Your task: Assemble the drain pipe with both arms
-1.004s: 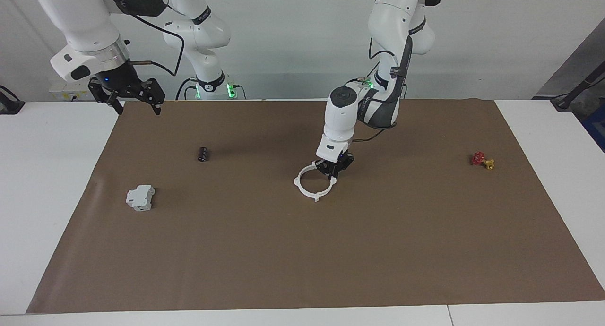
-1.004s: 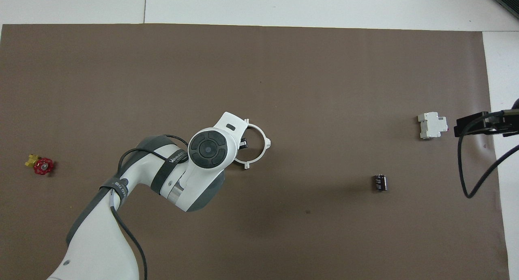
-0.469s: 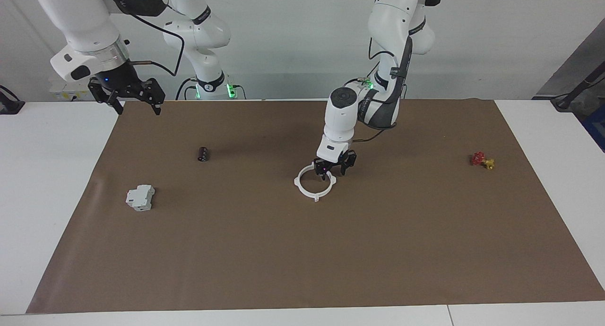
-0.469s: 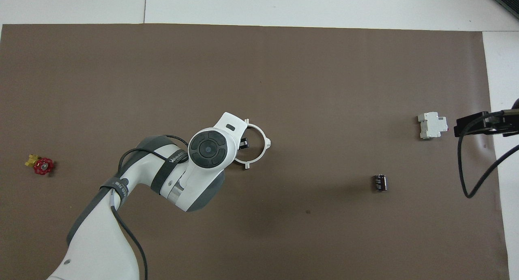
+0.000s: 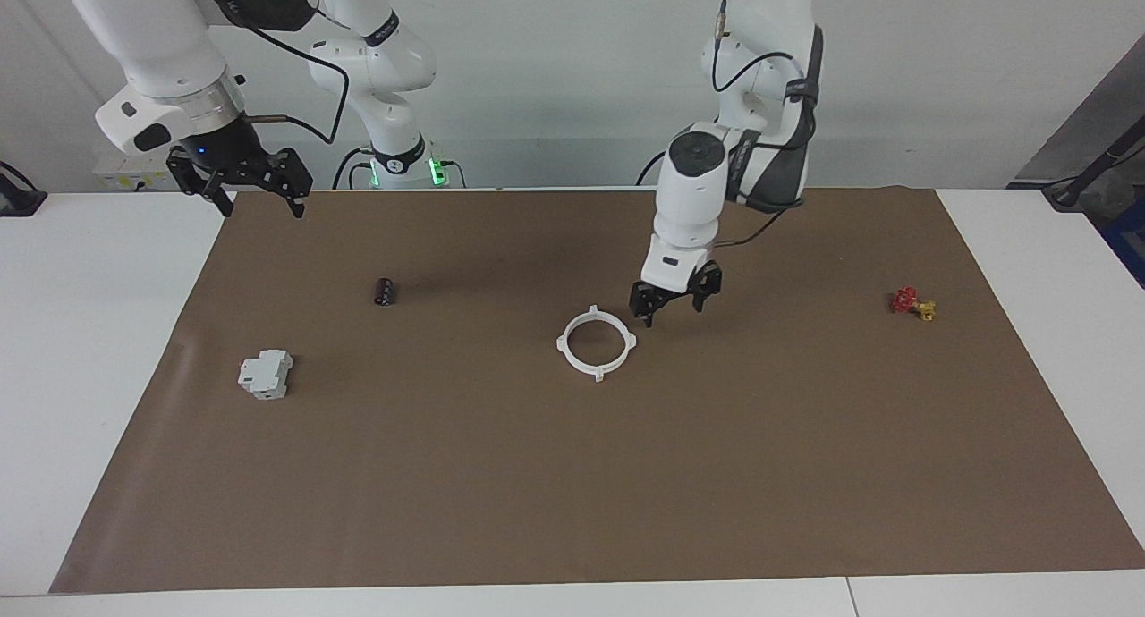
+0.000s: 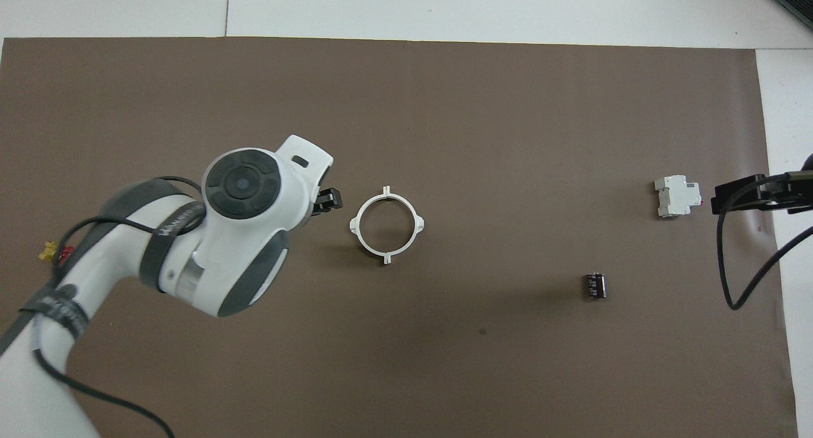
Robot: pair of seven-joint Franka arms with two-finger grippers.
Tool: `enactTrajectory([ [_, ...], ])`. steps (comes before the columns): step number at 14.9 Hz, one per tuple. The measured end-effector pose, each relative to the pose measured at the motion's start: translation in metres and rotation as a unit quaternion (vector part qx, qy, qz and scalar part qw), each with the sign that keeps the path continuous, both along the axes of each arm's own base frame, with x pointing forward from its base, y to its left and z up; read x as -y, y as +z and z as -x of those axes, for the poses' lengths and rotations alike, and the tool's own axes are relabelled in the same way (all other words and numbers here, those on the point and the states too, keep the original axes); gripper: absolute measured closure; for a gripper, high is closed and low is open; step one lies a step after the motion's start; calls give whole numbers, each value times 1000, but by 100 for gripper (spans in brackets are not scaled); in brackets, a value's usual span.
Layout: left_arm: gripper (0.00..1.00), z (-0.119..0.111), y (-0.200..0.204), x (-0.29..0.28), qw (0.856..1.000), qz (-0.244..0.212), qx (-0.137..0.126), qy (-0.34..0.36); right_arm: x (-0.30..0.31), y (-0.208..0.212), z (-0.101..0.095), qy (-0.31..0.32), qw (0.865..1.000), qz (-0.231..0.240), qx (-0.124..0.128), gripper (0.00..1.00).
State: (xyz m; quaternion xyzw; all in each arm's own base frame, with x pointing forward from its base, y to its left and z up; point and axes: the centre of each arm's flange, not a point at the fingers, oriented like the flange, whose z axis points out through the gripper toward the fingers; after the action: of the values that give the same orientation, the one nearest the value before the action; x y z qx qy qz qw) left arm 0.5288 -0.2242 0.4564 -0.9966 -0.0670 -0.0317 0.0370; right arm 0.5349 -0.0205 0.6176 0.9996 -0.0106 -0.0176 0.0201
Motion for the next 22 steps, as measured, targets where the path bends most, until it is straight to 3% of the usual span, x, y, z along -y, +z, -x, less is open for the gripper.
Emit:
enactTrajectory([
  [4, 0, -23, 92, -128, 999, -14, -28, -37, 0, 0, 0, 0, 1000, 0, 0, 0],
  [7, 0, -28, 130, -195, 998, -14, -25, -52, 0, 0, 0, 0, 1000, 0, 0, 0],
  [16, 0, -17, 128, -187, 996, -16, -58, -62, 0, 0, 0, 0, 1000, 0, 0, 0],
  [19, 0, -2, 140, -193, 995, -15, -85, -54, 0, 0, 0, 0, 1000, 0, 0, 0],
  [22, 0, 14, 147, -191, 990, 14, -124, -62, 0, 0, 0, 0, 1000, 0, 0, 0],
])
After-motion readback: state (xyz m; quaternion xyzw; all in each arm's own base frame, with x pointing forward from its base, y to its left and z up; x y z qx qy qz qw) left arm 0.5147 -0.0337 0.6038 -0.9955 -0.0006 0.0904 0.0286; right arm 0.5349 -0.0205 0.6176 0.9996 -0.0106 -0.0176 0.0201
